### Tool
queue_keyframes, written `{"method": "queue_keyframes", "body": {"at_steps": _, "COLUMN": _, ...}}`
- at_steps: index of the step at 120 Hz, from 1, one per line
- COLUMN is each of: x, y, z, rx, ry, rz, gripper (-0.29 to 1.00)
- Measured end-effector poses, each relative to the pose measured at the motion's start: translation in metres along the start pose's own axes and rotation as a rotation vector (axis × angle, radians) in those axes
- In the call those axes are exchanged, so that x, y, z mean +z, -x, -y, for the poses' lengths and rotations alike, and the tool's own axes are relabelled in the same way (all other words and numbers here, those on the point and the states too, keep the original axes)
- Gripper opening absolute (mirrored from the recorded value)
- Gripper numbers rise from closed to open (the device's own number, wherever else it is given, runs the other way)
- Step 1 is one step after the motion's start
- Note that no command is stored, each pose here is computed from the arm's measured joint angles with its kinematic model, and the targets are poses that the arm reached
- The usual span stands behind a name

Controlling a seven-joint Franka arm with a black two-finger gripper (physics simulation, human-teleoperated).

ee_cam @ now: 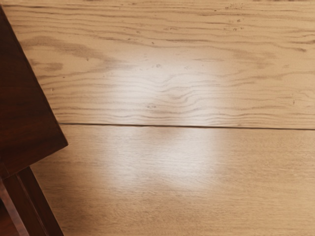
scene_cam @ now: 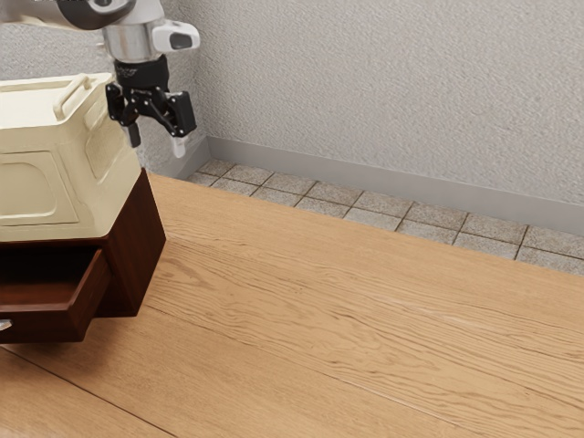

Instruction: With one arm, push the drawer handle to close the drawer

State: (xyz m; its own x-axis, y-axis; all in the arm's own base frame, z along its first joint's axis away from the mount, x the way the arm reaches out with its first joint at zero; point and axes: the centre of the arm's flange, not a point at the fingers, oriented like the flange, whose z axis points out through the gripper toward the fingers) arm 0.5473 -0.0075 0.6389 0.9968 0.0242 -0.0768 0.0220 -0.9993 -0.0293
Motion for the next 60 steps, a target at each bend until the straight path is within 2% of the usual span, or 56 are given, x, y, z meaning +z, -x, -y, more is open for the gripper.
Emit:
{"method": "queue_keyframes", "body": {"at_steps": 34, "x": -0.006, "y": -0.008, "z": 0.019, "rx": -0.044, "ry": -0.012, "rz": -0.074, "gripper": 0.70}}
{"method": "queue_keyframes", "body": {"at_steps": 43, "x": -0.022, "y": 0.045, "z": 0.023, "rx": -0.085, "ry": -0.065, "rz": -0.101, "gripper": 0.70}}
{"method": "queue_keyframes", "body": {"at_steps": 49, "x": -0.023, "y": 0.097, "z": 0.000, "rx": -0.075, "ry": -0.105, "rz": -0.114, "gripper": 0.70}}
{"method": "queue_keyframes", "body": {"at_steps": 60, "x": -0.018, "y": 0.178, "z": -0.021, "rx": -0.088, "ry": -0.120, "rz": -0.132, "gripper": 0.70}}
